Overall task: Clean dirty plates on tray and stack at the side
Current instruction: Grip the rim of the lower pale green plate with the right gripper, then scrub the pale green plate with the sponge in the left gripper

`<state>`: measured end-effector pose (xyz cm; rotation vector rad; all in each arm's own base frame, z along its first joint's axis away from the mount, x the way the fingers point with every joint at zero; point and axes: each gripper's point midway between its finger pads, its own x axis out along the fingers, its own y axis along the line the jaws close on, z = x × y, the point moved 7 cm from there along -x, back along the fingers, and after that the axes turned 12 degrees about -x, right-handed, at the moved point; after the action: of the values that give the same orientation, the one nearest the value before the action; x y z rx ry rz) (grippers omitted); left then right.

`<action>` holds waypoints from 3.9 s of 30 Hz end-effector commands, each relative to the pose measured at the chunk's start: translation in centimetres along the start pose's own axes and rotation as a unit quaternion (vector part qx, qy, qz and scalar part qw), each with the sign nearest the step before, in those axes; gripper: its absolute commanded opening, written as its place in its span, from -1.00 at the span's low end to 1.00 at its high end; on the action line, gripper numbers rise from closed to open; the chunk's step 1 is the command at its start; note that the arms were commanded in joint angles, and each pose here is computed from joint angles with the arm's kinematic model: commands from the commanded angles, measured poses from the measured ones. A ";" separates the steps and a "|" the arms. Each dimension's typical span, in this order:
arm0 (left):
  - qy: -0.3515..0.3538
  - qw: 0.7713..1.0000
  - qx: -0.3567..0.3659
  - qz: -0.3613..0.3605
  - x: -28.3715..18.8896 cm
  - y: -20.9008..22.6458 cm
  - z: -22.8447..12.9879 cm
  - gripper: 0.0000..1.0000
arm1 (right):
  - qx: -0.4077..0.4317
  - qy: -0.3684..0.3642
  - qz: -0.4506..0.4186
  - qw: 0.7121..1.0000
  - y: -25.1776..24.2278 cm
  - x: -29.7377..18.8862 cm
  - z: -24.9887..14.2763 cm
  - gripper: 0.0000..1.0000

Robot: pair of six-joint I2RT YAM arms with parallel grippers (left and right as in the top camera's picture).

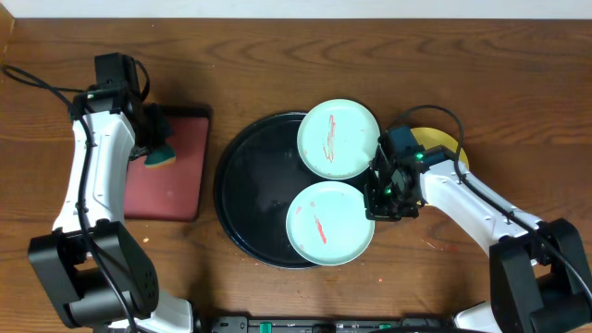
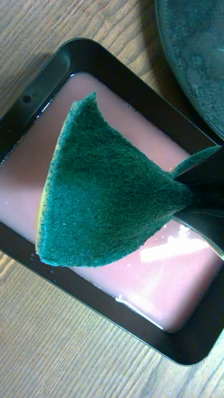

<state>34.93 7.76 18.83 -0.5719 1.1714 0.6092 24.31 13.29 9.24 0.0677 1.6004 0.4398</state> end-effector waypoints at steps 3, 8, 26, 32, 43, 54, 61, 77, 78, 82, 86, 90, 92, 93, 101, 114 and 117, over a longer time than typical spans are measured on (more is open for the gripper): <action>-0.002 1.000 -0.003 0.004 0.1 0.0 0.2 -0.85 | -0.020 -0.027 0.023 0.999 2.3 -1.9 1.9 -0.97; -0.002 1.000 -0.003 0.004 0.1 0.0 0.2 -0.85 | -0.036 -0.072 0.017 0.997 5.3 -3.3 3.8 -0.98; -0.002 1.000 -0.003 0.004 0.1 0.0 0.2 -0.85 | -0.026 -0.103 -0.030 0.994 9.6 2.5 5.9 -0.98; -0.003 1.000 -0.003 0.004 0.1 0.0 0.2 -0.85 | -0.047 -0.102 -0.030 0.993 10.4 2.1 6.0 -0.98; -0.002 1.000 0.011 0.000 0.0 -0.1 0.2 -0.85 | -0.057 -0.100 -0.027 0.993 10.7 2.2 5.9 -0.63; -0.004 0.993 0.077 -0.090 -5.2 -3.3 -2.8 -0.85 | -0.052 -0.083 -0.020 0.995 10.0 3.7 6.3 -0.73; 0.048 0.987 0.127 -0.087 -4.5 -5.8 -7.0 -0.85 | -0.049 -0.081 -0.018 0.995 9.8 3.6 6.3 -0.81; 0.121 0.984 0.108 -0.072 -3.3 -7.0 -12.7 -0.85 | -0.048 -0.043 -0.028 0.998 8.8 4.2 6.4 -0.61; 0.123 0.985 0.103 -0.069 -3.1 -6.9 -12.8 -0.85 | -0.047 -0.037 -0.024 0.998 8.7 4.6 6.4 -0.63; 0.130 0.986 0.089 -0.061 -2.6 -6.6 -13.3 -0.85 | -0.041 -0.032 -0.015 0.999 8.5 4.9 6.5 -0.82; 0.133 0.986 0.086 -0.058 -2.2 -6.5 -13.6 -0.85 | -0.040 -0.031 -0.015 0.999 8.4 5.1 6.6 -0.98; 0.140 0.985 0.080 -0.055 -1.2 -6.7 -15.1 -0.85 | -0.040 -0.031 -0.015 0.999 8.4 5.2 6.6 -0.98; 0.143 0.984 0.091 -0.056 -0.5 -6.9 -16.2 -0.85 | -0.040 -0.031 -0.015 0.999 8.4 5.2 6.6 -0.98; 0.144 0.983 0.094 -0.057 -0.2 -7.0 -16.7 -0.85 | -0.040 -0.031 -0.015 0.999 8.4 5.2 6.6 -0.98; 0.157 0.980 0.111 -0.050 3.4 -7.0 -21.2 -0.85 | -0.040 -0.031 -0.015 0.999 8.4 5.1 6.6 -0.98; 0.268 0.940 0.149 -0.153 4.2 -9.4 -24.7 -0.85 | -0.039 -0.031 -0.015 0.999 8.4 5.1 6.6 -0.98; 0.263 0.931 0.170 -0.187 4.0 -10.2 -24.6 -0.85 | -0.039 -0.031 -0.015 0.999 8.4 5.1 6.6 -0.98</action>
<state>27.62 -14.57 9.05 -0.6367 1.5065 0.0690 28.38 24.25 7.19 0.0025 1.5175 0.4733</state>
